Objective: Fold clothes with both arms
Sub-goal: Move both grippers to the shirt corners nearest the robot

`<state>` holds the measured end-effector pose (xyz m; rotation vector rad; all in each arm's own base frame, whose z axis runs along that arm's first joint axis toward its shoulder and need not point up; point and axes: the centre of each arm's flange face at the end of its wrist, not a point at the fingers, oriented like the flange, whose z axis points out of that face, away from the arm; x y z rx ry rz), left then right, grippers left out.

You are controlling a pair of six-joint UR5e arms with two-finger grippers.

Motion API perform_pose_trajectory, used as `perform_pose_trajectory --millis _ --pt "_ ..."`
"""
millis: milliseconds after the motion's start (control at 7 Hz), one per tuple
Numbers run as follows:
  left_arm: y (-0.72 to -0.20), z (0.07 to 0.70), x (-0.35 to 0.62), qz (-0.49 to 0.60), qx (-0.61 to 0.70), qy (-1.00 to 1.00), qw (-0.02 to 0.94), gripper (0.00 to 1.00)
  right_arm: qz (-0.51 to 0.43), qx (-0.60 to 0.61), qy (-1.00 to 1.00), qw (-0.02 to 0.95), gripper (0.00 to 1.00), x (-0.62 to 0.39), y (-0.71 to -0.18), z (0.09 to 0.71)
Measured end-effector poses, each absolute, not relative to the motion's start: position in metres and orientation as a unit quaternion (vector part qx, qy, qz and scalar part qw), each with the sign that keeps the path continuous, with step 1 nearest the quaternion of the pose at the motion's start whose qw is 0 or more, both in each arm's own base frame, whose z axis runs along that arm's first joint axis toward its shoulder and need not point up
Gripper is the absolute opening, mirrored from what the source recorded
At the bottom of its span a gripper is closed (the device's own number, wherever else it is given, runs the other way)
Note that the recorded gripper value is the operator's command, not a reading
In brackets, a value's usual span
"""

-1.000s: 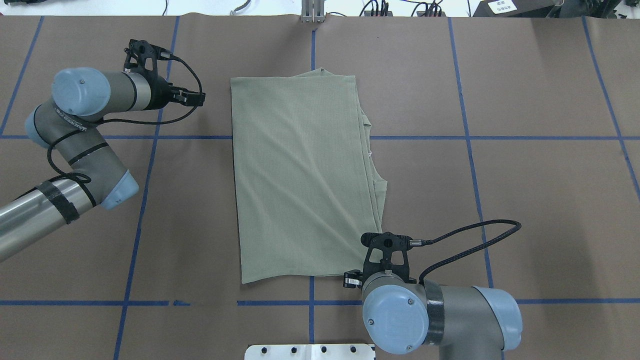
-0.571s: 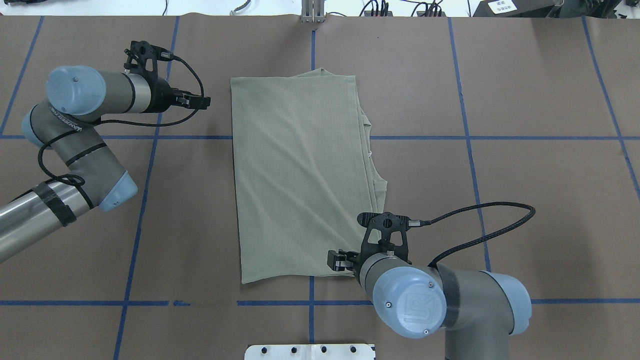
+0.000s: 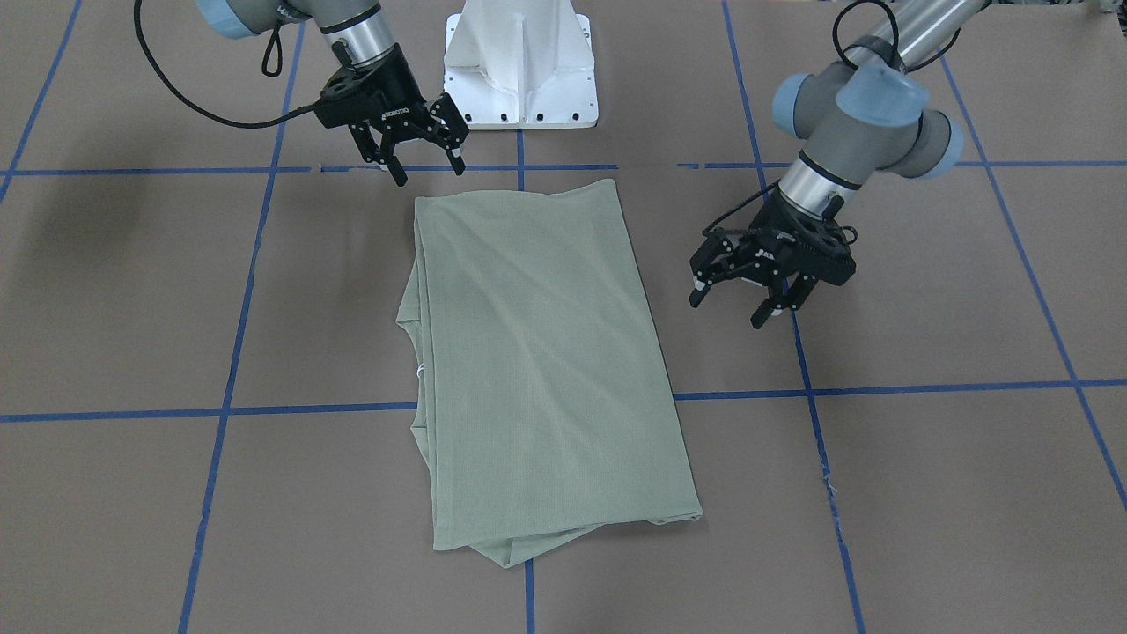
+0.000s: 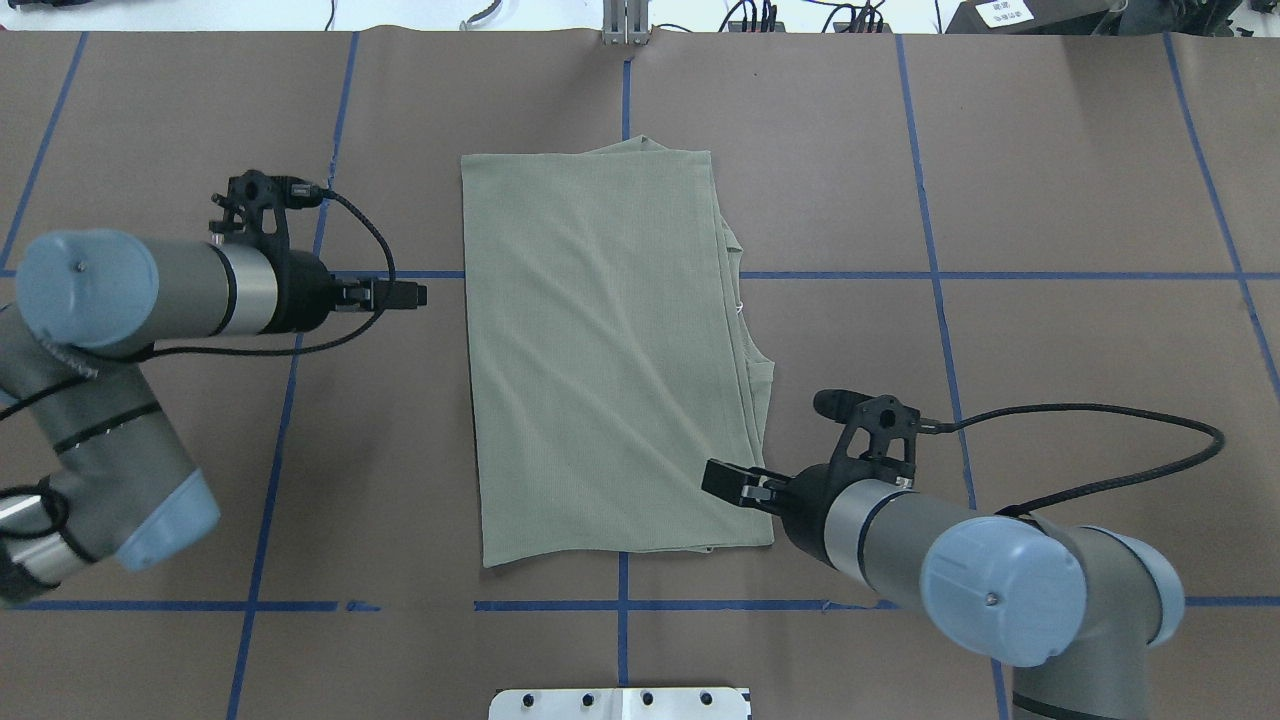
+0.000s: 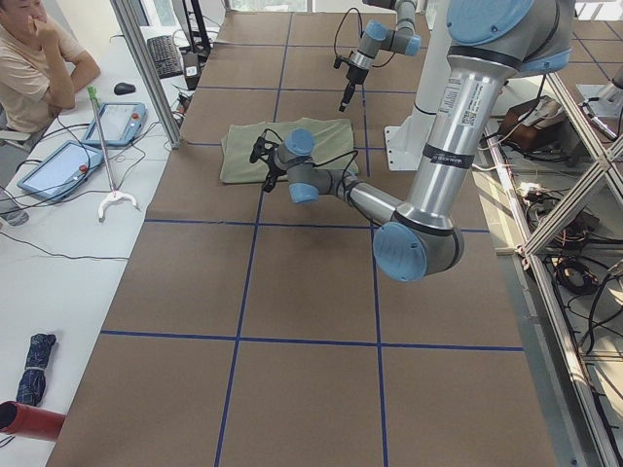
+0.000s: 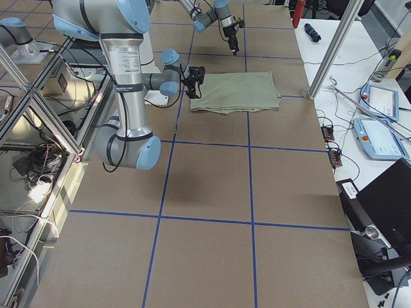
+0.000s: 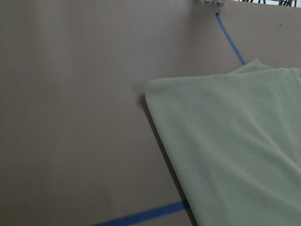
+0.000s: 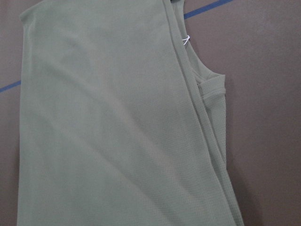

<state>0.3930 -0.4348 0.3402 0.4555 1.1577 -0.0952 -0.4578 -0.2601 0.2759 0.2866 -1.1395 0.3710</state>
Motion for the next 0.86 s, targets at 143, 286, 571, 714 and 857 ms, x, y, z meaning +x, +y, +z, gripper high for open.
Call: perform_pose_trajectory --millis 143,286,571,714,857 --pt "-0.379 0.319 0.403 -0.093 0.167 0.556 0.809 0.99 0.202 0.126 -0.536 0.81 1.0 -0.442 -0.266 0.285" --pt "-0.33 0.309 0.425 -0.156 0.124 0.568 0.798 0.89 0.225 0.121 -0.536 0.804 1.0 -0.434 -0.273 0.289" --pt "-0.257 0.311 0.472 -0.26 0.055 0.577 0.772 0.74 0.246 0.121 -0.536 0.798 1.0 -0.426 -0.283 0.289" --pt "-0.237 0.318 0.492 -0.283 0.034 0.573 0.768 0.73 0.248 0.122 -0.537 0.797 1.0 -0.425 -0.285 0.289" --pt "-0.224 0.322 0.508 -0.294 0.018 0.57 0.767 0.73 0.249 0.122 -0.537 0.796 1.0 -0.425 -0.286 0.288"
